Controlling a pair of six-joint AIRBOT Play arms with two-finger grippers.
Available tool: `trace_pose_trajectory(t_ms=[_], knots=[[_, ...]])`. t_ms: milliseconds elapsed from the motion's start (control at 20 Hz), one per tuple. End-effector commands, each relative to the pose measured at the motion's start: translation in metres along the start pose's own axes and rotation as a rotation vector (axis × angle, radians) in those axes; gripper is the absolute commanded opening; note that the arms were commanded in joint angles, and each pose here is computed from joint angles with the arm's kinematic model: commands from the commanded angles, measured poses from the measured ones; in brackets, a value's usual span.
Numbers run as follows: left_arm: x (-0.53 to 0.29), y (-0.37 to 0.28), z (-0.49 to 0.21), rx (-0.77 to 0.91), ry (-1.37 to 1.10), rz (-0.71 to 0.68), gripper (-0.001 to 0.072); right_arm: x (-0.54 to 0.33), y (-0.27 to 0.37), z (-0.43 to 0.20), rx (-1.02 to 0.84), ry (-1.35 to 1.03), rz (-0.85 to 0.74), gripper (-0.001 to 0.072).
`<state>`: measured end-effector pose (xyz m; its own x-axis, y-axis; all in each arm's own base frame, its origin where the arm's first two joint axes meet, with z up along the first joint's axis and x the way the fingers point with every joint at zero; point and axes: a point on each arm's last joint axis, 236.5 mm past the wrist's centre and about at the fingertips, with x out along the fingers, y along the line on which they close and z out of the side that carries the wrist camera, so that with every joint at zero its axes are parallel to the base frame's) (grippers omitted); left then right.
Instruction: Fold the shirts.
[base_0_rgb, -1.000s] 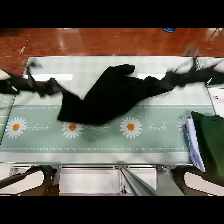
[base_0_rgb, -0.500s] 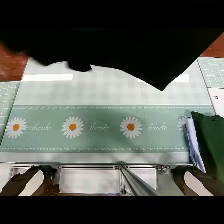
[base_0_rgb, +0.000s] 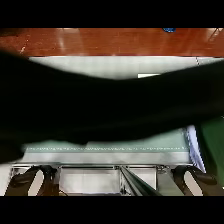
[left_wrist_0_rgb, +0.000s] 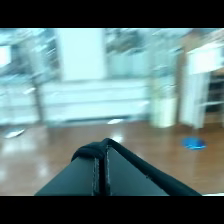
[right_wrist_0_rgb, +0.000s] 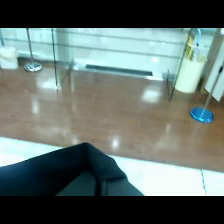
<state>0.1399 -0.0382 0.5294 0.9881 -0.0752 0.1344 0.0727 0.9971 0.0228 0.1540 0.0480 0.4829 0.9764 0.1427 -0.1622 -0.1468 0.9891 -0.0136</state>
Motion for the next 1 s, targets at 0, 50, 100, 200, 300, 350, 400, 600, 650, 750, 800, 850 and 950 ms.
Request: trace_pose_trajectory(t_ms=[0, 50, 100, 200, 300, 350, 400, 600, 650, 750, 800, 850, 950], knots=[[-0.005, 0.019, -0.021, -0.004, 0.067, 0.084, 0.0017, 0.001, 0.000, -0.034, 0.039, 0.122, -0.002, 0.0018], [0.008, 0.024, -0.038, -0.016, 0.116, 0.085, 0.0017, 0.015, 0.000, -0.049, 0.058, 0.180, 0.021, 0.0018], [0.024, 0.027, -0.059, -0.040, 0.177, 0.080, 0.0017, 0.031, 0.002, -0.066, 0.081, 0.239, 0.053, 0.0018], [0.060, 0.030, -0.119, -0.097, 0.335, 0.049, 0.0017, 0.071, 0.004, -0.102, 0.129, 0.341, 0.111, 0.0018], [0.096, 0.032, -0.195, -0.173, 0.530, 0.015, 0.0018, 0.122, -0.008, -0.141, 0.170, 0.399, 0.123, 0.0018], [0.111, 0.033, -0.231, -0.210, 0.614, 0.006, 0.0018, 0.151, -0.018, -0.167, 0.208, 0.444, 0.113, 0.0018], [0.128, 0.037, -0.264, -0.248, 0.679, 0.005, 0.0018, 0.178, -0.026, -0.194, 0.246, 0.495, 0.108, 0.0018], [0.202, 0.044, -0.390, -0.365, 0.863, -0.010, 0.0018, 0.287, -0.038, -0.284, 0.381, 0.667, 0.177, 0.0018], [0.216, 0.040, -0.419, -0.380, 0.928, -0.021, 0.0018, 0.315, -0.039, -0.299, 0.422, 0.685, 0.200, 0.0018], [0.244, 0.029, -0.474, -0.393, 1.029, -0.044, 0.0018, 0.364, -0.041, -0.321, 0.515, 0.716, 0.241, 0.0018], [0.259, 0.023, -0.495, -0.395, 1.063, -0.055, 0.0018, 0.386, -0.042, -0.327, 0.555, 0.722, 0.258, 0.0018], [0.273, 0.020, -0.512, -0.395, 1.088, -0.064, 0.0018, 0.409, -0.044, -0.333, 0.593, 0.719, 0.270, 0.0018], [0.298, 0.010, -0.537, -0.398, 1.128, -0.084, 0.0018, 0.442, -0.047, -0.340, 0.673, 0.713, 0.283, 0.0018]])
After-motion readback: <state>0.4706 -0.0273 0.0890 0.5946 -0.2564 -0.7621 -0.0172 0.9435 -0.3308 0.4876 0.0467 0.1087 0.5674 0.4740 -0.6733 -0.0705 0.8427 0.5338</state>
